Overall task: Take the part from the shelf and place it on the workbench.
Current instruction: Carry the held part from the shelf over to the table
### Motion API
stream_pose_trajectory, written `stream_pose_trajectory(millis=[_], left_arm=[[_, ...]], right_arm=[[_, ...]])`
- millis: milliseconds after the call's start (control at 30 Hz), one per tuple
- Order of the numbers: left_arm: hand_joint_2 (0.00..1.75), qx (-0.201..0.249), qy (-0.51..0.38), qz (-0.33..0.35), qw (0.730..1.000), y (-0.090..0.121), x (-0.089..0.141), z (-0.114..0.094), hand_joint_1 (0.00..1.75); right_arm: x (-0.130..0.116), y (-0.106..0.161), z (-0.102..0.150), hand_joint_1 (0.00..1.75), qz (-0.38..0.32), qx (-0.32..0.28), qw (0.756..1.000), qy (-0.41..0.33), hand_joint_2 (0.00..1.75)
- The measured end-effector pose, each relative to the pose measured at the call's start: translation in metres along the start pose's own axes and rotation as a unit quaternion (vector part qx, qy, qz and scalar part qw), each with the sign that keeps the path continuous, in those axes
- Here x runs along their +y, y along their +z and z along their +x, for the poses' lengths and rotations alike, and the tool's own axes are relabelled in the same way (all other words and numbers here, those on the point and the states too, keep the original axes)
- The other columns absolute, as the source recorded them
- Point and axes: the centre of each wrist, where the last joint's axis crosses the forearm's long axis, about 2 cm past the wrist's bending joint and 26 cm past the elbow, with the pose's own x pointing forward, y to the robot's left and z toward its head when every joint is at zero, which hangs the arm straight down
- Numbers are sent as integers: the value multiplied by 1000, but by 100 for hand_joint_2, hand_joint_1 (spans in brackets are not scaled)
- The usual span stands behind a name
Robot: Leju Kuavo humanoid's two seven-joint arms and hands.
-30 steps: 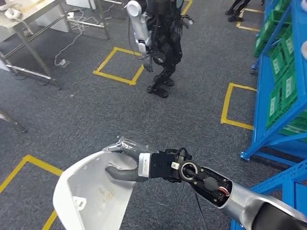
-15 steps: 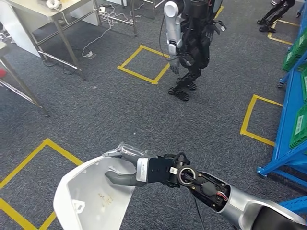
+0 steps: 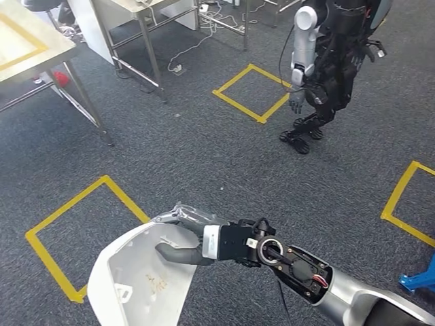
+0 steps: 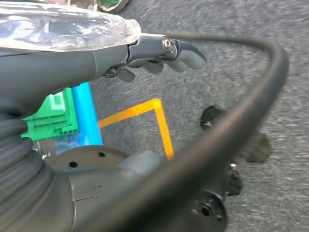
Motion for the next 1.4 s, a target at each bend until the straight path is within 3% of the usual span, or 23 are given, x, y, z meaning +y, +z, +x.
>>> stream_pose_trajectory(millis=[1400], left_arm=[[175, -5, 3, -8, 1000, 1, -5, 2, 0]], right_arm=[[0, -7, -5, 175, 4, 4, 1000, -7, 175]])
